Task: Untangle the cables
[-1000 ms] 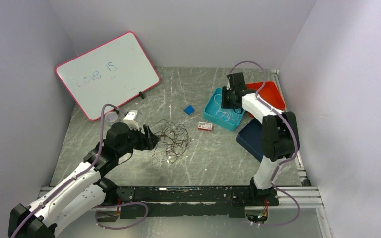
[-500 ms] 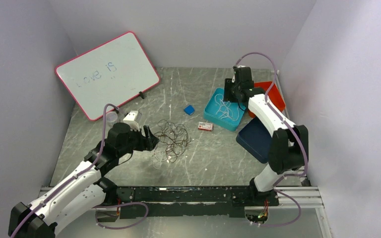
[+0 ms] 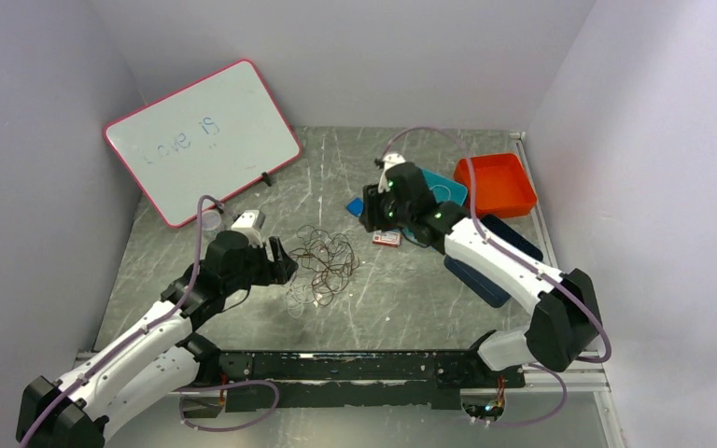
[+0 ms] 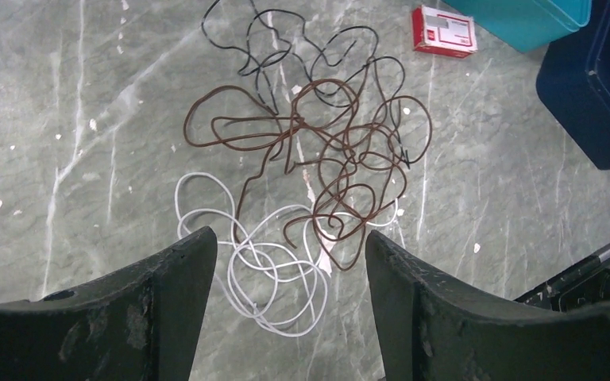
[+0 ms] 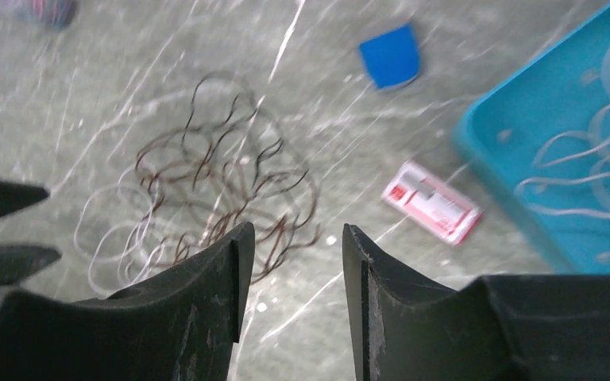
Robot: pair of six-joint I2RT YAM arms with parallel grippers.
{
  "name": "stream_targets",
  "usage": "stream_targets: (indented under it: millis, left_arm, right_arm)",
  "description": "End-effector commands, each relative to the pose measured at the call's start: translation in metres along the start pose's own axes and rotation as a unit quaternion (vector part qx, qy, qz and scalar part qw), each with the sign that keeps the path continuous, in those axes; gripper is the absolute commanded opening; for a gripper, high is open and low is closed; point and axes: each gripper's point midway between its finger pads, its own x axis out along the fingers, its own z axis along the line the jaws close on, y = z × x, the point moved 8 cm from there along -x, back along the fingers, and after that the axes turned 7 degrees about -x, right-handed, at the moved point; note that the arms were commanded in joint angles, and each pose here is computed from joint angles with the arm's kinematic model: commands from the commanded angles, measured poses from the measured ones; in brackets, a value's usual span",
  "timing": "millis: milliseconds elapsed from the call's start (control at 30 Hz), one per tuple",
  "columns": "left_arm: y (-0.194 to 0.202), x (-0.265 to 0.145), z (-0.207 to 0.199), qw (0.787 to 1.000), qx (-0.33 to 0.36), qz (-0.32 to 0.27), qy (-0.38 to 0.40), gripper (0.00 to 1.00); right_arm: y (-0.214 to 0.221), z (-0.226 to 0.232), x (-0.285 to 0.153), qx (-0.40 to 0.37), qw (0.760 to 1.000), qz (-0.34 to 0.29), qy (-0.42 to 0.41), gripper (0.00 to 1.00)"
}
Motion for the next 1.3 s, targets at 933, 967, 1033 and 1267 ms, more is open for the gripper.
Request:
stream_targets:
  millis: [933, 967, 1033, 1267]
  left_arm:
    - [0.034, 0.015, 0.021, 0.978, -0.183, 0.030, -0.098, 0.43]
    - [0.033, 0.015, 0.021, 0.978, -0.182, 0.030, -0.099, 0.40]
    - [0.034, 0.015, 0.021, 0.978, -0.181, 0.031, -0.098, 0.32]
    - [0.034, 0.017, 0.021, 0.978, -0.179, 0.033, -0.097, 0.14]
  right_arm:
    - [0.047, 0.042, -0.020, 0.035, 0.999, -0.018, -0.011, 0.47]
    - [0.047, 0.042, -0.020, 0.036, 0.999, -0.020, -0.009, 0.47]
    - [0.047, 0.041, -0.020, 0.035, 0.999, -0.023, -0.010, 0.47]
    - [0.043, 0.039, -0.024, 0.035, 0.999, -0.037, -0.004, 0.48]
